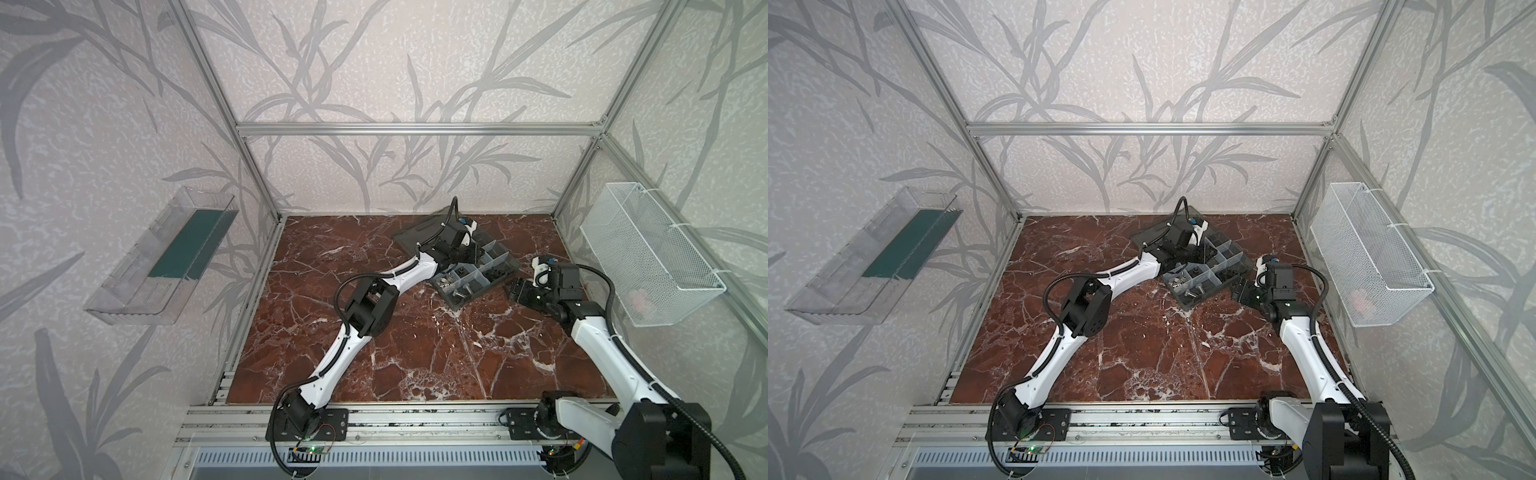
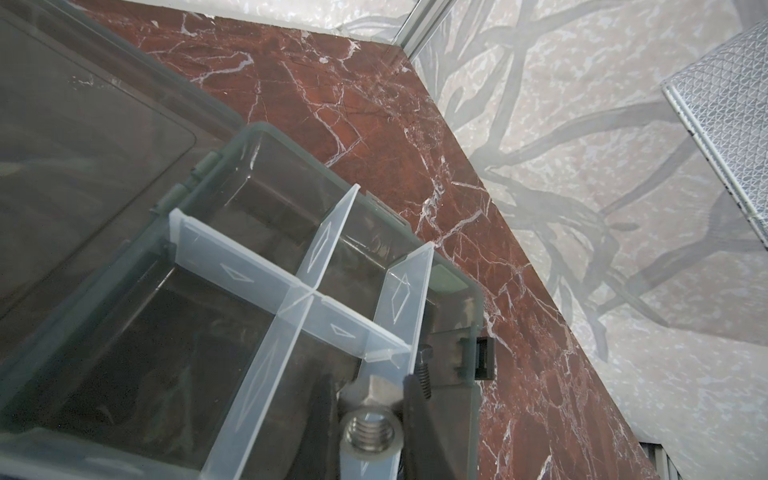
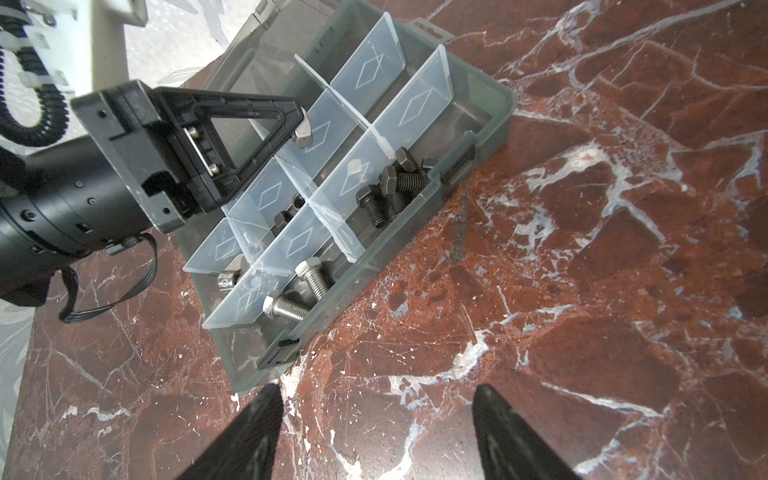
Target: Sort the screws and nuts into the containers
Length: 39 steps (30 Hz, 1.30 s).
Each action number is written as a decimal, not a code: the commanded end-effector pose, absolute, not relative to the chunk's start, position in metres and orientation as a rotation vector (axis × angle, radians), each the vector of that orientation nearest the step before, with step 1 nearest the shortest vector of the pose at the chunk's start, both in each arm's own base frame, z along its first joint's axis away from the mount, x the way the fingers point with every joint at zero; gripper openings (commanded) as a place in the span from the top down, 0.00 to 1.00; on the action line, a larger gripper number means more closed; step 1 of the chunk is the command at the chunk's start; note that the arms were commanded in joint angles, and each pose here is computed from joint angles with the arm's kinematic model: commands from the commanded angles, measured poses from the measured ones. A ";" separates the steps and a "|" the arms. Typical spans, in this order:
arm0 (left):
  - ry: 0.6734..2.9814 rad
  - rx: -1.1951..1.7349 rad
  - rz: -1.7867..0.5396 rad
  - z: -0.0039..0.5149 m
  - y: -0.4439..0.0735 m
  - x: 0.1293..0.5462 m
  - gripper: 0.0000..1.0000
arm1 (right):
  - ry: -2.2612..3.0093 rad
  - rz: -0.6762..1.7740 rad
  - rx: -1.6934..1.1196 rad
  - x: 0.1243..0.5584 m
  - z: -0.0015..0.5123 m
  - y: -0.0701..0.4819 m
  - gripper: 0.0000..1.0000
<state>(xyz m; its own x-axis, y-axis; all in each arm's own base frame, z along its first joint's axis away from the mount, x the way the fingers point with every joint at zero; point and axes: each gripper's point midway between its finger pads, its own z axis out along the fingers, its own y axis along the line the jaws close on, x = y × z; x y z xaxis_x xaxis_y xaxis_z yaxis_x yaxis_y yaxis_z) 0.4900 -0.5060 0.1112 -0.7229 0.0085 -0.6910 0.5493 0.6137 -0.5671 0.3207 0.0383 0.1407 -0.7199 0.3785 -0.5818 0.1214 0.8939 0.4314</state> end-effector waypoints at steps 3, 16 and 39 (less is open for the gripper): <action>2.193 0.450 -1.020 0.107 -0.504 0.487 0.74 | 2.356 0.481 0.337 0.321 0.139 0.040 0.27; 2.160 0.452 -0.990 0.131 -0.496 0.486 0.42 | 2.342 0.486 0.291 0.322 0.148 0.042 0.27; 2.126 0.190 -0.477 0.213 -0.257 0.442 0.33 | 2.079 0.265 -0.101 0.366 0.175 0.036 0.26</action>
